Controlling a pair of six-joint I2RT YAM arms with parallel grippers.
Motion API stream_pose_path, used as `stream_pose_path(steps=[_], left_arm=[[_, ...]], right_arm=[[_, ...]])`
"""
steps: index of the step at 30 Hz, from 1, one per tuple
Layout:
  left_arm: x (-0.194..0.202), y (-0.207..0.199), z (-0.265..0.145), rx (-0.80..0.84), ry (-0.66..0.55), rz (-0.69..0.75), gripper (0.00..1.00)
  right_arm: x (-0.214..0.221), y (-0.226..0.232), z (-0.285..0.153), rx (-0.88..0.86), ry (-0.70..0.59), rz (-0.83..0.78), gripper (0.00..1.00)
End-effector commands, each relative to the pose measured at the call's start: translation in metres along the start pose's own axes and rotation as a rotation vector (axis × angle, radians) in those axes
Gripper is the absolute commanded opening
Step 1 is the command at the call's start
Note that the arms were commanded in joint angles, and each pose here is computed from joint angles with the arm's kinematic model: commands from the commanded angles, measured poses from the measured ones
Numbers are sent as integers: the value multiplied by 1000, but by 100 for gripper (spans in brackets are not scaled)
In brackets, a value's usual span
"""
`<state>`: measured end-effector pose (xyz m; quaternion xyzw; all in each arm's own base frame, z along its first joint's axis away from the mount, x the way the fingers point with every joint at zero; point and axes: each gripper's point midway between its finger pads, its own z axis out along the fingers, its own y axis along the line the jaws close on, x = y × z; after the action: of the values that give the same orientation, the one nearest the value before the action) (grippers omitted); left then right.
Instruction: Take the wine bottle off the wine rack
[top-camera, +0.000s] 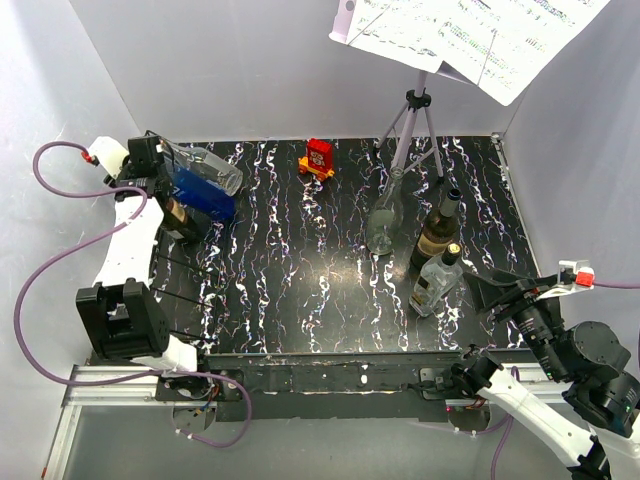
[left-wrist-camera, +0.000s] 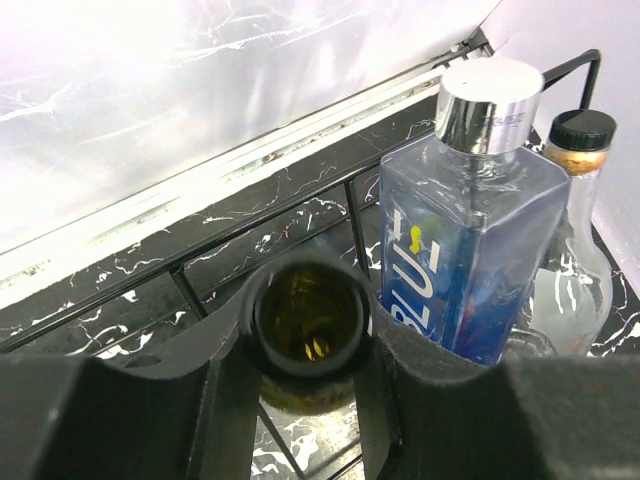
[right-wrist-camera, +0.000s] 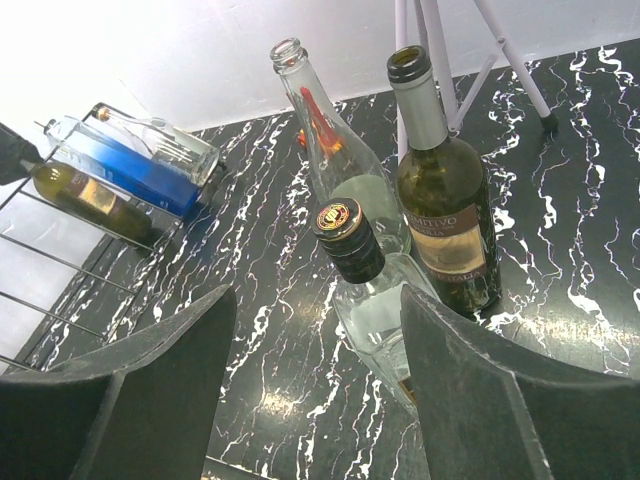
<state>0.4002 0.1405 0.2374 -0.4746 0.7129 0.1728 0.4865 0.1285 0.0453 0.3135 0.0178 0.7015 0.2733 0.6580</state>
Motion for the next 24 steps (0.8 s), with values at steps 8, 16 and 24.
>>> stream_pose_path(steps=[8,16,24], left_arm=[[-70,-27,-75,249,-185,0,0],[-59,-44,-123,480,-202,120,0],[-27,-58,-163,767,-124,275,0]], right_arm=[[-15,12,2,-37,-36,33,73],[-12,12,2,-42,-29,46,73],[-9,12,1,-45,-24,60,73]])
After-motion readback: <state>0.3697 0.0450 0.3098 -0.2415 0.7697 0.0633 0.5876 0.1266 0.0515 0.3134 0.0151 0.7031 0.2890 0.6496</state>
